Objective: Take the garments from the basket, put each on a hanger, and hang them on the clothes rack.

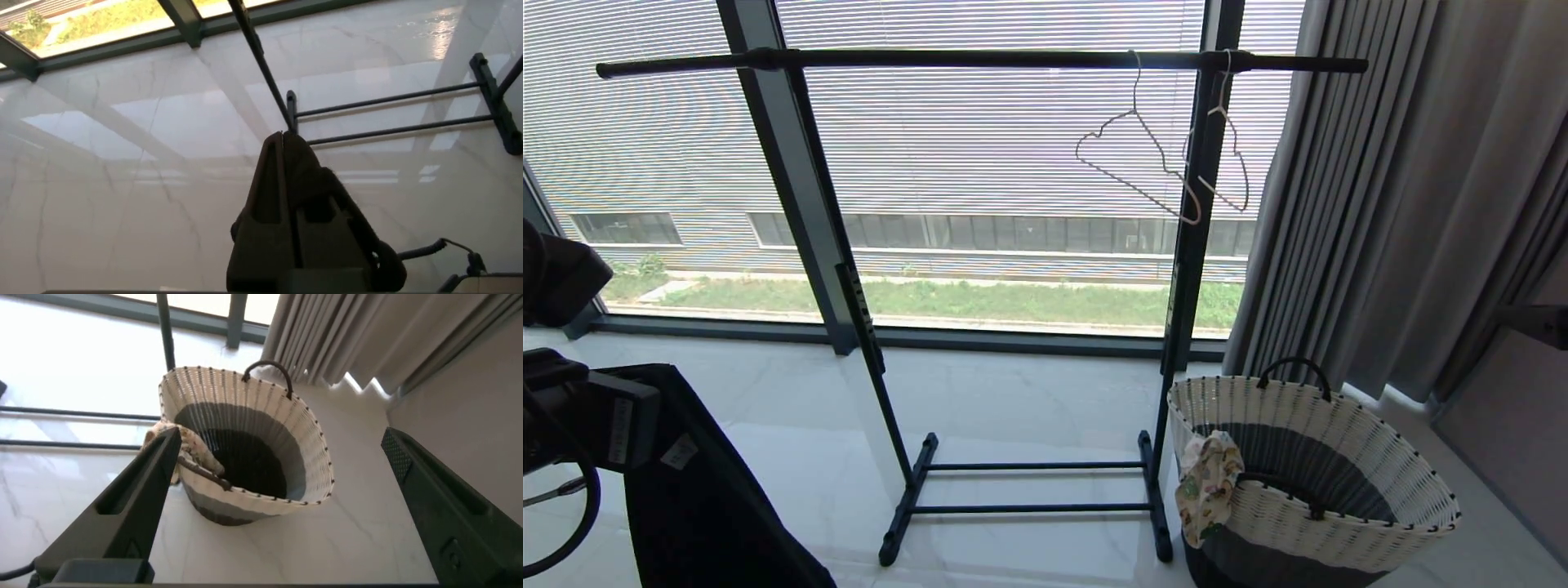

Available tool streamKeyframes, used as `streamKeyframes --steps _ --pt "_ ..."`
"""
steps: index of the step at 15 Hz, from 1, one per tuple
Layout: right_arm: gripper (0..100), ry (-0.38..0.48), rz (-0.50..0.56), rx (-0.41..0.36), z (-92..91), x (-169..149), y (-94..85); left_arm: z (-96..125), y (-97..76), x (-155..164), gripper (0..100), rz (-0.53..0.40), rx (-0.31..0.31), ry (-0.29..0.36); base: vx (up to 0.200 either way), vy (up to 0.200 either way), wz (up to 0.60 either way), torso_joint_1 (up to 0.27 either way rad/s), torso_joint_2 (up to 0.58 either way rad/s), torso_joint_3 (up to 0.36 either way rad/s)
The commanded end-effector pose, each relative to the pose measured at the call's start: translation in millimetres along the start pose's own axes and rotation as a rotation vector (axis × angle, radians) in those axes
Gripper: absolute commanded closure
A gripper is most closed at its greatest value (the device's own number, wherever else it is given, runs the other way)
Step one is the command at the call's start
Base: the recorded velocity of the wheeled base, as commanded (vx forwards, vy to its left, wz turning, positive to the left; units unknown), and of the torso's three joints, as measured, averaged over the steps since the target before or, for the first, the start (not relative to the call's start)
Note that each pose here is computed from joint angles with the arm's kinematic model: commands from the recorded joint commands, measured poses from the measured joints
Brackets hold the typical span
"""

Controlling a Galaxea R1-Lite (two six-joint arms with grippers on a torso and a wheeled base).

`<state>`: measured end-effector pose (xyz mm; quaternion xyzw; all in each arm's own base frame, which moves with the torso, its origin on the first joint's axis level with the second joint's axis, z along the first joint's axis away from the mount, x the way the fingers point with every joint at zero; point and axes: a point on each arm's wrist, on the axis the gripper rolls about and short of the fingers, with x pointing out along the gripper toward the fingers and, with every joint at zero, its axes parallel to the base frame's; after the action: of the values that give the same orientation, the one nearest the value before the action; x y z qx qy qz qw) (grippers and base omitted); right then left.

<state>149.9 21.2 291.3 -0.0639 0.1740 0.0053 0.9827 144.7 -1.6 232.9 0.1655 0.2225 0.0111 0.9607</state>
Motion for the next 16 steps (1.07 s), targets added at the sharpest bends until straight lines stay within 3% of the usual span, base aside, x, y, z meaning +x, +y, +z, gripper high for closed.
streamKeyframes --steps 1,16 --pt "0 0.0 -0.001 -0.001 0.5 0.3 0.0 -0.2 0.5 1.8 100 0.003 -0.002 0.007 0.0 0.0 0.0 0.178 -0.46 -0.286" --pt "0 -0.018 -0.004 -0.003 0.1 -6.6 -1.1 1.1 2.0 1.3 100 0.01 -0.004 0.003 0.0 0.0 0.0 0.216 -0.5 -0.284"
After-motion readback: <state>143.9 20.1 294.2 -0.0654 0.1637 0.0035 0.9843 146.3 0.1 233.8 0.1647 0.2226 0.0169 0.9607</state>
